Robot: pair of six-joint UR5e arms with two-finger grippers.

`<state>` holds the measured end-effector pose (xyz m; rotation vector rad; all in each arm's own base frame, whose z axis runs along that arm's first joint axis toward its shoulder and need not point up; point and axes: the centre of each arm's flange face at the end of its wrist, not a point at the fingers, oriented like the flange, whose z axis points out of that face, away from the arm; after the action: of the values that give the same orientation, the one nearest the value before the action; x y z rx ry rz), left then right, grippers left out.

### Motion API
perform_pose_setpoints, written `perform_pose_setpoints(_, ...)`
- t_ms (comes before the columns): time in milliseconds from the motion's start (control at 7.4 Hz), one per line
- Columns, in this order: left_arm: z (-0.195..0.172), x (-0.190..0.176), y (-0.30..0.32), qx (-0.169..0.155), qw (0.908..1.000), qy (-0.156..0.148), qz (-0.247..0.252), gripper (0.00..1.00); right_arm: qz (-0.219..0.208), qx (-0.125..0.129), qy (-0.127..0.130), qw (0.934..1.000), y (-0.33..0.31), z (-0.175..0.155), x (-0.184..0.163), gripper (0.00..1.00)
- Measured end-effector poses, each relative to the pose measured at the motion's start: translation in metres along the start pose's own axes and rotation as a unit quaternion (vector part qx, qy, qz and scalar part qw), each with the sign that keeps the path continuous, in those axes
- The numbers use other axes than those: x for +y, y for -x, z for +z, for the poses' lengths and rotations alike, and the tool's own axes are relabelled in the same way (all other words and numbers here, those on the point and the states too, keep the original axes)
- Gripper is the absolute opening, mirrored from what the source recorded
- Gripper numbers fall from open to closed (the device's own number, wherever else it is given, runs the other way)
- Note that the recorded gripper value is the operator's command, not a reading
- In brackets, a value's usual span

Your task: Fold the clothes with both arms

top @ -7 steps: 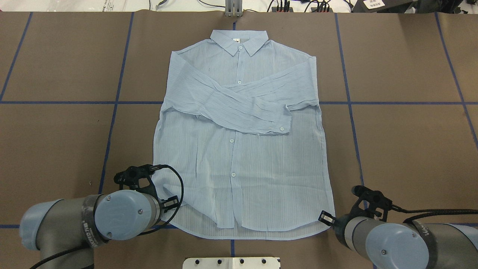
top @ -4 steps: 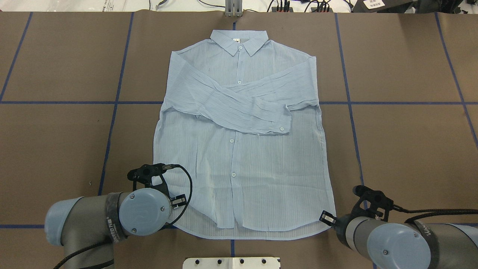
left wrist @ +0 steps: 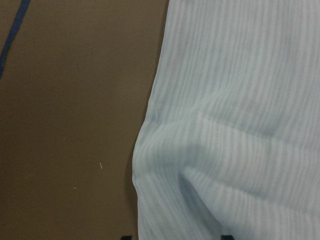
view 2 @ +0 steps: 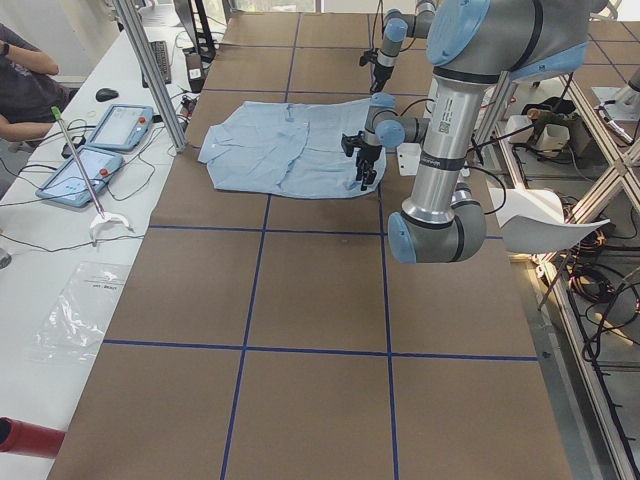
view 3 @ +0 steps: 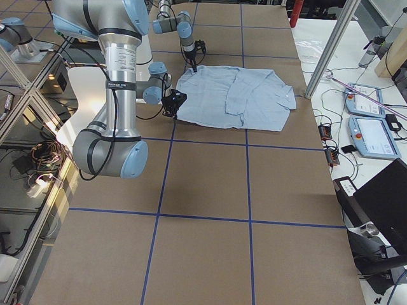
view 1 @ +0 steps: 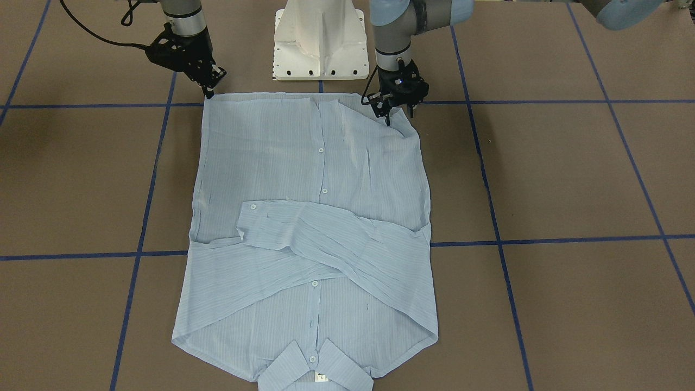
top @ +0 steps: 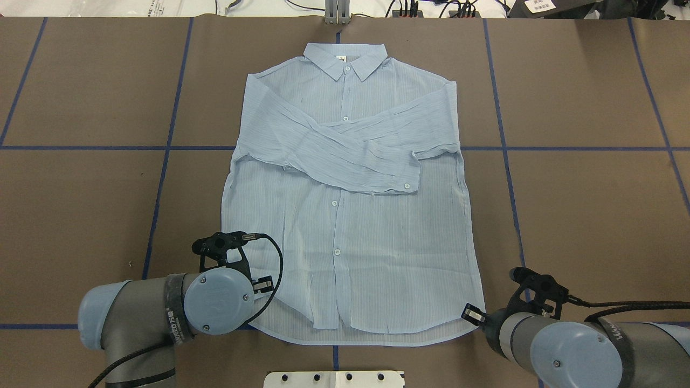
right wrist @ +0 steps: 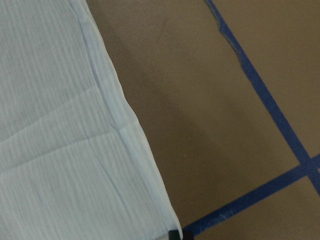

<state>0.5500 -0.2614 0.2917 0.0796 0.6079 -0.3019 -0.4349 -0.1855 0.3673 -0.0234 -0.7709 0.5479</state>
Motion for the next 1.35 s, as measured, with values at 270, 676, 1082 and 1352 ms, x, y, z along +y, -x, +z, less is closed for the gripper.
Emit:
perform_pose_setpoints(270, 0.007, 0.000, -0.011, -0.007, 1.0000, -0.002, 0.001, 0.40, 0.000, -0.001, 0.000, 1.0000, 0.000, 0.000, 0.000, 0.00)
perform_pose_setpoints(676, 0.005, -0.003, -0.009, -0.016, 0.9999, -0.004, 0.000, 0.00, 0.001, -0.005, 0.002, 1.0000, 0.001, -0.006, 0.000, 0.00)
perform_pose_setpoints(1082, -0.004, -0.007, -0.006, -0.013, 0.9999, -0.006, -0.002, 0.00, 0.001, -0.005, 0.002, 1.0000, 0.001, -0.007, -0.001, 0.00)
perform_pose_setpoints(1352, -0.014, -0.011, -0.004, -0.003, 1.0000, -0.006, 0.000, 0.12, 0.001, -0.004, 0.001, 1.0000, -0.001, -0.007, -0.002, 0.00)
